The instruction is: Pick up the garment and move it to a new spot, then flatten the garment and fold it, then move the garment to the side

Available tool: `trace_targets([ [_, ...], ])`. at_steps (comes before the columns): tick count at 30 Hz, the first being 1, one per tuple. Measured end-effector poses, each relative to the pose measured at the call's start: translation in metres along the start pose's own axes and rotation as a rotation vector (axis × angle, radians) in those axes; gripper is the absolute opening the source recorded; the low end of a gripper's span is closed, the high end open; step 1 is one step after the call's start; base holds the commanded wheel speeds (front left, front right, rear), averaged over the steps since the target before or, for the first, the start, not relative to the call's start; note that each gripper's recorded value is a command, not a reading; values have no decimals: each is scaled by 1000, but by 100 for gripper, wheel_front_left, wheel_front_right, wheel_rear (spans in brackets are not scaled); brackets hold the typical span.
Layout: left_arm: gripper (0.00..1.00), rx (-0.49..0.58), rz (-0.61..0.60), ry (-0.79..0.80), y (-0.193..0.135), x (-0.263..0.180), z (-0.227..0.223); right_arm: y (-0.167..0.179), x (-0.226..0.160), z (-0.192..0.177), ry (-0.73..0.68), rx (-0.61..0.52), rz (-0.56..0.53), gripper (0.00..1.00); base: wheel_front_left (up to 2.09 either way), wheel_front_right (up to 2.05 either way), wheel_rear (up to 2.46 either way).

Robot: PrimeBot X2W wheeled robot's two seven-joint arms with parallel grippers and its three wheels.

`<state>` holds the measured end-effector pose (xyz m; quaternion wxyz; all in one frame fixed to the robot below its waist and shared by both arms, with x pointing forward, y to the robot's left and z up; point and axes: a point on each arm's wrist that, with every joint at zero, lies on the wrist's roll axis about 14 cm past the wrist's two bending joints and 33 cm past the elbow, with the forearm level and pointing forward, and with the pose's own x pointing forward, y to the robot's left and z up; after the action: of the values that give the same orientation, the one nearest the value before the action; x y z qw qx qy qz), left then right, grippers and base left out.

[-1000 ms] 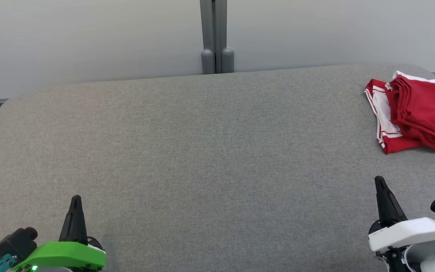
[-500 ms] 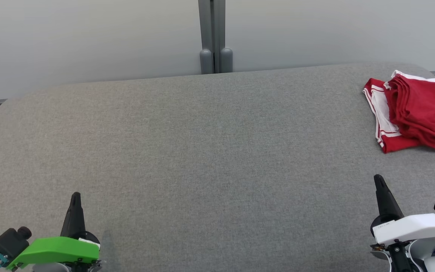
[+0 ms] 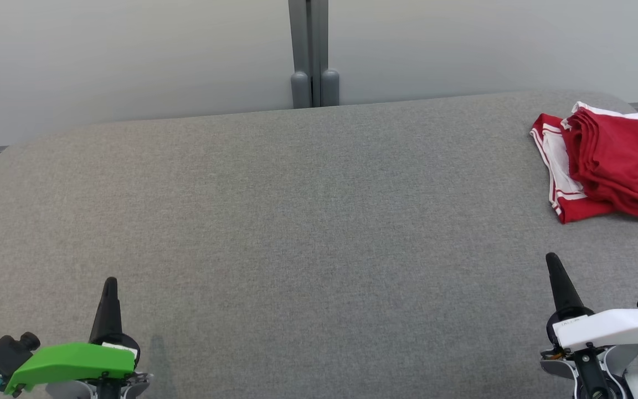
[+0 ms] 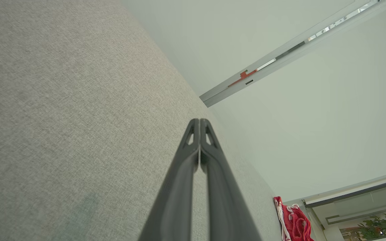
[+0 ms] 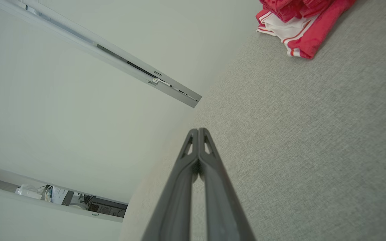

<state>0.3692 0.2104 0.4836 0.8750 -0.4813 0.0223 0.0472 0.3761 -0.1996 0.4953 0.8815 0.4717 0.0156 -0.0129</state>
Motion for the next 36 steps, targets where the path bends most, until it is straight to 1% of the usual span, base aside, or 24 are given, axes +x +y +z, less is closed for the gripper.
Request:
trace_targets([
  [17,0,-176,-18,11,-6,5,0,1,4,1,2,180,1,0,0,0,0],
  [36,0,-341,-40,24,-13,10,0,4,7,3,1,353,9,0,0,0,0],
])
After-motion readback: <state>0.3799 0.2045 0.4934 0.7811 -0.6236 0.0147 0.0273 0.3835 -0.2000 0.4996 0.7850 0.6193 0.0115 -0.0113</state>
